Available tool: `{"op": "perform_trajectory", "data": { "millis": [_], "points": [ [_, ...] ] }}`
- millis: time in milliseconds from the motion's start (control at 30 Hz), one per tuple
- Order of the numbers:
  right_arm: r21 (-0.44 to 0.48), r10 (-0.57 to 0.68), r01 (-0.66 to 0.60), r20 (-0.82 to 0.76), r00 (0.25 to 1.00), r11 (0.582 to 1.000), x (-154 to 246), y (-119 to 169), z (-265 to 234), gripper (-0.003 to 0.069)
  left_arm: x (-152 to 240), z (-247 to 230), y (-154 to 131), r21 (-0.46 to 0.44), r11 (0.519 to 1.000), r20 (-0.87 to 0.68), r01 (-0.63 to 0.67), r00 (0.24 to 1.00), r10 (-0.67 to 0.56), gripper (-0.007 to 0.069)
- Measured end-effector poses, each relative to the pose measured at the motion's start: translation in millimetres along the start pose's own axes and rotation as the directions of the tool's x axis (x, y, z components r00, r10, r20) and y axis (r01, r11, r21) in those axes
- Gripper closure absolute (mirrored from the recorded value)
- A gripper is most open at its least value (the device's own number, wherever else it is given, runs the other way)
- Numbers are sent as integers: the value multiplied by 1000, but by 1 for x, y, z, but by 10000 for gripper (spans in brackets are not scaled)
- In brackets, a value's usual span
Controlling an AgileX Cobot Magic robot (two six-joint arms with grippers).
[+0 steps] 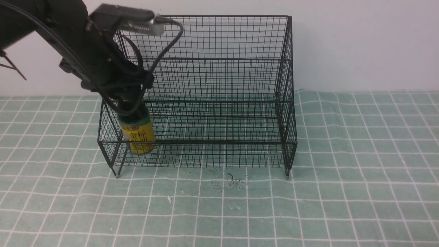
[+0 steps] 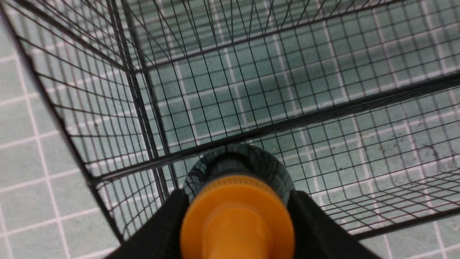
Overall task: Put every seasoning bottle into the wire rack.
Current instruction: Use the left arm to put the condiment bottle back on the shelf
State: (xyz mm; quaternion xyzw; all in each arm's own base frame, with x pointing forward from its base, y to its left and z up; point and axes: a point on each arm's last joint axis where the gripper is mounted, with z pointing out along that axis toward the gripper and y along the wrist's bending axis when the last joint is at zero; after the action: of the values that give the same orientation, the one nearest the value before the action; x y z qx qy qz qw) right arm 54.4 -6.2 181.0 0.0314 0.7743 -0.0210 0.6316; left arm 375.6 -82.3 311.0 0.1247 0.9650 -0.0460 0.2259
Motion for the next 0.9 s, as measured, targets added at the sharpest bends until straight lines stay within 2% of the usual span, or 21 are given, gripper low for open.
{"op": "perform_trajectory", "data": {
  "millis": [267,467,533,667,767,867,900],
  "points": [
    [0,0,0,0,1000,1000,0,0,0,673,1,16,1,4,1000,-55,3,998,-2,321],
    [0,0,0,0,1000,1000,0,0,0,673,4,11,0,6,1000,-83,2,997,-1,215],
    [0,0,0,0,1000,1000,0,0,0,673,4,-4,-1,7,1000,-85,-1,996,1,188],
    [0,0,0,0,1000,1000,0,0,0,673,2,-42,-3,7,1000,-35,-6,999,6,211],
    [0,0,0,0,1000,1000,0,0,0,673,8,-97,-6,3,1000,67,-4,998,4,346],
    [0,0,0,0,1000,1000,0,0,0,673,26,-154,-10,0,1000,196,1,981,-1,532],
    [0,0,0,0,1000,1000,0,0,0,673,32,-171,-12,-1,1000,233,2,972,-1,567]
  ]
}}
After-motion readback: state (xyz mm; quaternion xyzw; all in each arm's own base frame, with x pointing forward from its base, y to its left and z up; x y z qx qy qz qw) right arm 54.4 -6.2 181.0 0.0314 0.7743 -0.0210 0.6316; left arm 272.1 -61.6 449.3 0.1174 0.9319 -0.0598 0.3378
